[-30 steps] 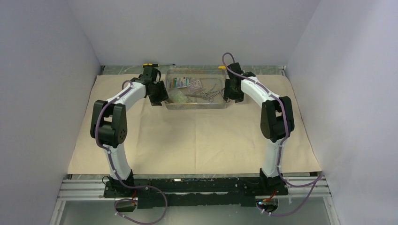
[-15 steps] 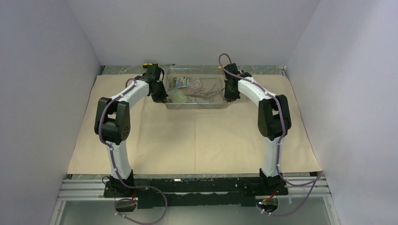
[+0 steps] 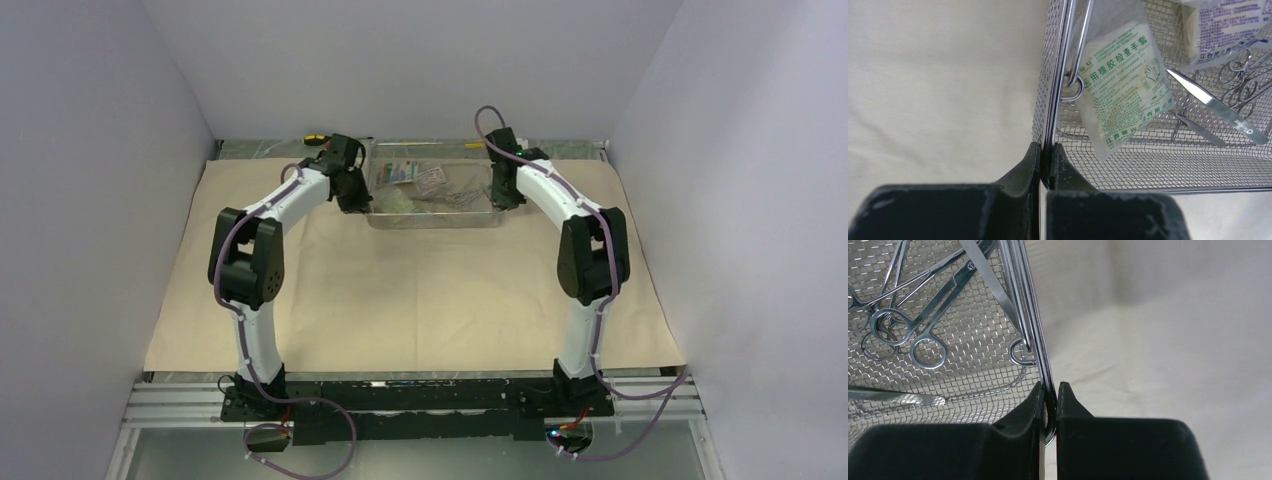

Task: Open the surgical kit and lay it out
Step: Pick up the container from the surgical kit, then place the container in the surgical kit.

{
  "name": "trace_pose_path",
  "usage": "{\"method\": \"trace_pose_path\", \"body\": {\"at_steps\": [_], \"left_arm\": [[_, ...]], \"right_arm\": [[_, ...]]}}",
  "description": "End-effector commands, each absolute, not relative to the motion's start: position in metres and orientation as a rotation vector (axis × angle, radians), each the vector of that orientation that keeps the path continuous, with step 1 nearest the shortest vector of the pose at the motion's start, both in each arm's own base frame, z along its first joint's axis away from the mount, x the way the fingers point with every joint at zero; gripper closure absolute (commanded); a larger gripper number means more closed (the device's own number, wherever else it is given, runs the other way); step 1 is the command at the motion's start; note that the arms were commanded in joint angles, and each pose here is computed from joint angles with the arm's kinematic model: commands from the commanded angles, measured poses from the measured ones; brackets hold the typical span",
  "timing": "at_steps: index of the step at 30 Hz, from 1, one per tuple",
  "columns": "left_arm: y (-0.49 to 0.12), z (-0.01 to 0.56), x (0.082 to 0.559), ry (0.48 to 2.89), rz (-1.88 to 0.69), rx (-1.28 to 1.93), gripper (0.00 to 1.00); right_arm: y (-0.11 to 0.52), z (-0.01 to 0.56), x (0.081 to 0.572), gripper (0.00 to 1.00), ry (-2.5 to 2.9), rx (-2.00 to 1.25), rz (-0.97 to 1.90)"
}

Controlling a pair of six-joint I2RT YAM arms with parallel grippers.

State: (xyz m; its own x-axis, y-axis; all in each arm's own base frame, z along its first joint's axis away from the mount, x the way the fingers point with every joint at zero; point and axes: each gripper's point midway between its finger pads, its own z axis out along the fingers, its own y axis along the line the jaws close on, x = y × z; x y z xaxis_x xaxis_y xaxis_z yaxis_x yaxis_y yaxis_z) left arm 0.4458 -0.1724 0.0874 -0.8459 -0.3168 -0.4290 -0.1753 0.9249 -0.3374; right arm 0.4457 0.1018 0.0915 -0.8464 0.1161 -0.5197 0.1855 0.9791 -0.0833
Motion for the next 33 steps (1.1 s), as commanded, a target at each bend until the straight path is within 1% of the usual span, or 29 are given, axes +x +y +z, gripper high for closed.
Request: {"method": "trace_pose_path", "body": {"at_steps": [1,5,10,13,19,26,33], "left_arm": [[-0.231,0.184,0.475,2.305,-0.589,-0.211,1.00],[-0.270,0.179,0.471,2.283,-0.627,-0.169,1.00],[-0.322,0.165,0.460,2.273,-0.681,-0.117,1.00],[-0.353,0.152,0.452,2.286,-0.705,-0.050,1.00],[-0.381,0.132,0.445,2.327,-0.709,0.002,1.00],[-0.372,0.105,0.430,2.404,-0.604,-0.070,1.00],[-0.368,0.098,0.417,2.440,-0.552,-0.082,0.82]], "right_arm": [[0.005,0.198,0.490,1.00,2.175,0.515,-0.366],[-0.048,0.203,0.485,1.00,2.102,0.564,-0.468],[-0.112,0.191,0.472,1.00,2.057,0.615,-0.542],[-0.134,0.184,0.467,1.00,2.045,0.615,-0.557],[-0.149,0.162,0.467,1.00,2.076,0.578,-0.510],[-0.150,0.135,0.470,1.00,2.126,0.563,-0.472],[-0.162,0.108,0.468,1.00,2.202,0.548,-0.456]]}}
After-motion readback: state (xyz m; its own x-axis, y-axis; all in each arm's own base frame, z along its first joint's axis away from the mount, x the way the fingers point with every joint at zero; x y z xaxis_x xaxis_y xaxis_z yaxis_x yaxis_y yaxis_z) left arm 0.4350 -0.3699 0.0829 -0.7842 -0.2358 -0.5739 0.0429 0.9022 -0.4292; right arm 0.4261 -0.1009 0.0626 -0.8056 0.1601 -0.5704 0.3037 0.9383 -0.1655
